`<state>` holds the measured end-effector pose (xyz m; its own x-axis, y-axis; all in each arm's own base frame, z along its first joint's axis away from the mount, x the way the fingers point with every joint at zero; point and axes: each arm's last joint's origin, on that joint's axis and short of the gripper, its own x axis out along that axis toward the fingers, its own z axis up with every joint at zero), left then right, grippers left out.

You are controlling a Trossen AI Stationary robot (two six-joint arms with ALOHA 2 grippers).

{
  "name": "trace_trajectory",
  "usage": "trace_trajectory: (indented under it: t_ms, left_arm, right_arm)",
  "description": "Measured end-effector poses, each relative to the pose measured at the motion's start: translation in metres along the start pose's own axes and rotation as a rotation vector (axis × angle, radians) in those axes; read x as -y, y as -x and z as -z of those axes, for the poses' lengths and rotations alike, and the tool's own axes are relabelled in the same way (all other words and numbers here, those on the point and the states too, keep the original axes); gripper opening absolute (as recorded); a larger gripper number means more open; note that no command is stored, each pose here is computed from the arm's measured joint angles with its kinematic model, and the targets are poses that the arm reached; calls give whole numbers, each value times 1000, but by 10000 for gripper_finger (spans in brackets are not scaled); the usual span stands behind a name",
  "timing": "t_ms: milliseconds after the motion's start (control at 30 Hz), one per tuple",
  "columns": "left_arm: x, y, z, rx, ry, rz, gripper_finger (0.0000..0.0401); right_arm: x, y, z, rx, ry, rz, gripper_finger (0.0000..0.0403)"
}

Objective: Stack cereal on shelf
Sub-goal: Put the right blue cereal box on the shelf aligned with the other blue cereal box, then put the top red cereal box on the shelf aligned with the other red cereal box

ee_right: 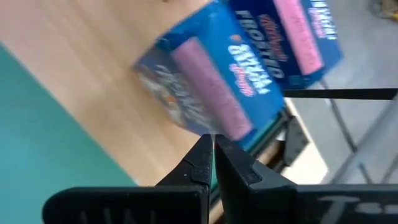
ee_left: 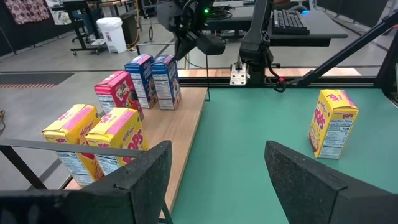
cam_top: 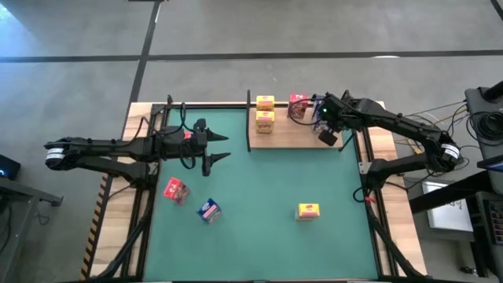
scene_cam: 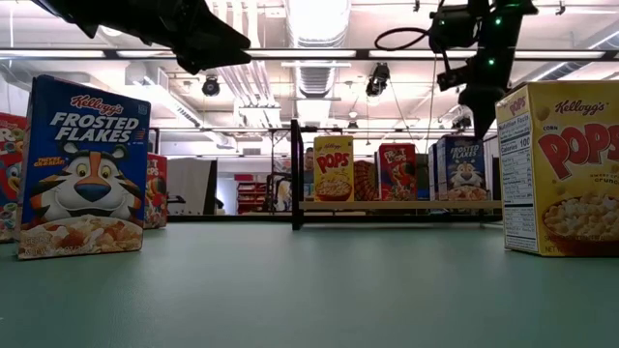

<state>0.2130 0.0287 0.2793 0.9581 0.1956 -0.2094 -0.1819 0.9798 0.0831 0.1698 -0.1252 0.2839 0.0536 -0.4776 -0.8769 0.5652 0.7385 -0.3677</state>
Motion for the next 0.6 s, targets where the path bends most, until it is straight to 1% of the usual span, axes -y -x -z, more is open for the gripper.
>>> trace_trajectory:
  t_ms: [167, 333, 467, 600]
  left_arm:
    - [0, 0, 0, 0, 0, 0, 241]
    - [0, 0, 0, 0, 0, 0, 241]
    - [0, 0, 0, 0, 11, 0, 241]
    - [0, 0, 0, 0, 35, 0, 241]
  right_arm:
    - [-2, 2, 0, -1, -29, -89, 9]
    - [-6, 11, 0, 46, -52, -176, 9]
    - [-15, 23, 1, 137, -49, -228, 9]
    - [-29, 34, 1, 300, -14, -271, 9]
